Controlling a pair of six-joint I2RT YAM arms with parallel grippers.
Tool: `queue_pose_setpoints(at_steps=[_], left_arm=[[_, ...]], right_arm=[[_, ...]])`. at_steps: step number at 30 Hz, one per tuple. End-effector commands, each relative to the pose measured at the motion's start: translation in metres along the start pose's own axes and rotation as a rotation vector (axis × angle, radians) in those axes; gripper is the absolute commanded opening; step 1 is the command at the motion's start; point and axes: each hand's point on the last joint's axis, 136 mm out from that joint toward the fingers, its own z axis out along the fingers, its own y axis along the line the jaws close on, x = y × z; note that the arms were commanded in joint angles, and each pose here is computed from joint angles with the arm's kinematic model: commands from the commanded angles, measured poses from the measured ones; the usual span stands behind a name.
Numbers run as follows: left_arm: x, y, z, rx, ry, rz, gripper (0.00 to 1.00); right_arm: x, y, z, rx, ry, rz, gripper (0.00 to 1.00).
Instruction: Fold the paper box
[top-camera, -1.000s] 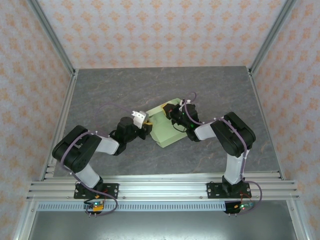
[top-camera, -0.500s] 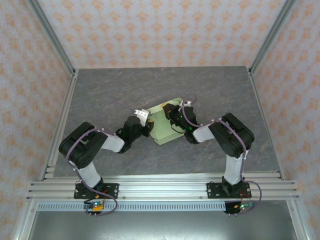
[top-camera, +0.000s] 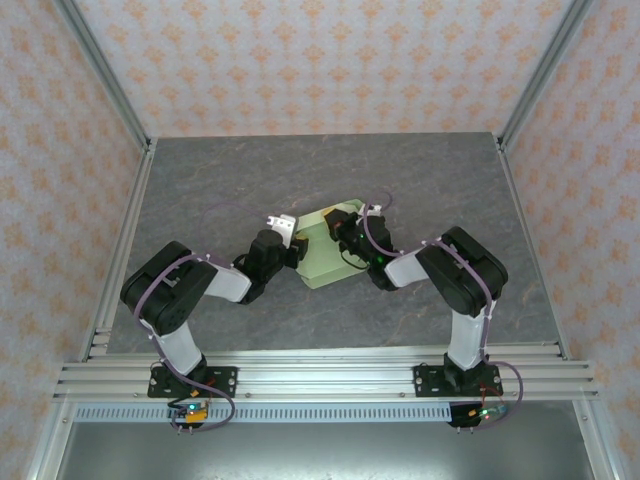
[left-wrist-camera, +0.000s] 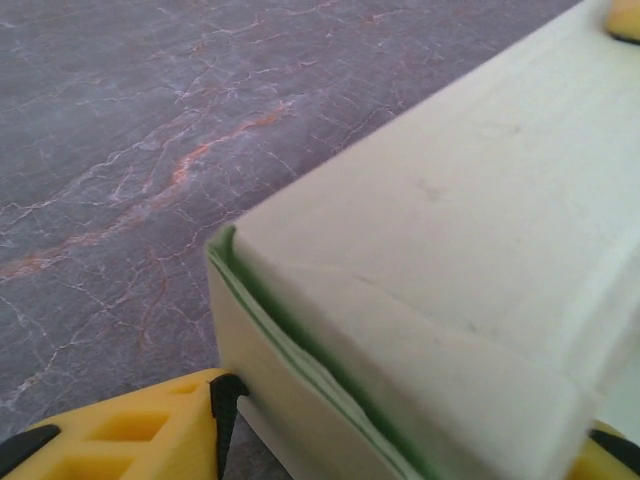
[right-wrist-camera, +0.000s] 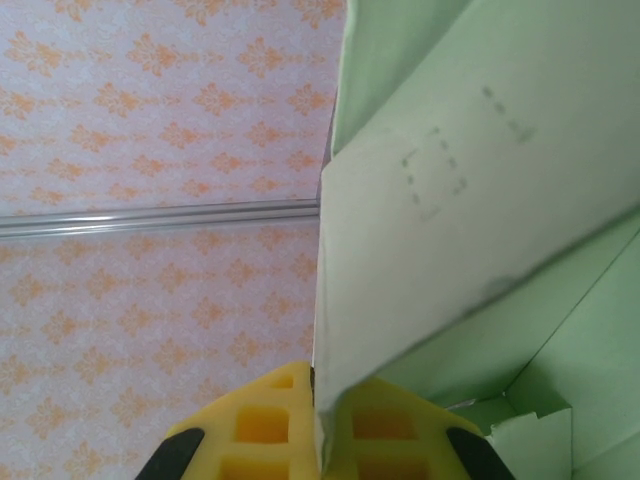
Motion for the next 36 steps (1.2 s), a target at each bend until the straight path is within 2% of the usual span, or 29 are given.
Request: queue_pose_setpoints(at_steps=[1,10,13,21,31,36], left_arm=[[-0.031,0.001,0.003,-0.032,-0.096,-0.02,0.5],[-0.025,-0.016,0.002,0.072,-0.093,-0.031,0.5],[-0.023,-0.014,0.001,0.068,-0.09,-0.043,0.49],[-0.029,-0.003,0.006,-0.004,-0.103,-0.077,0.31],[-0.035,-0.009,0.016,0.018,-0.115,-0.106,0.21],[-0.036,-0.007,0.019,0.001,-0.122,-0.109,0.13]], right_arm=[[0.018,-0.016,-0.002,0.037,0.057,0.005,0.01],[0.012,-0.029,0.003,0.032,0.021,-0.011,0.01],[0.011,-0.029,0.006,0.031,0.019,-0.017,0.01],[0.019,-0.026,0.005,0.026,0.035,-0.048,0.01],[0.029,-0.026,0.001,0.029,0.049,-0.067,0.07],[0.035,-0.009,0.003,0.007,0.073,-0.122,0.12]])
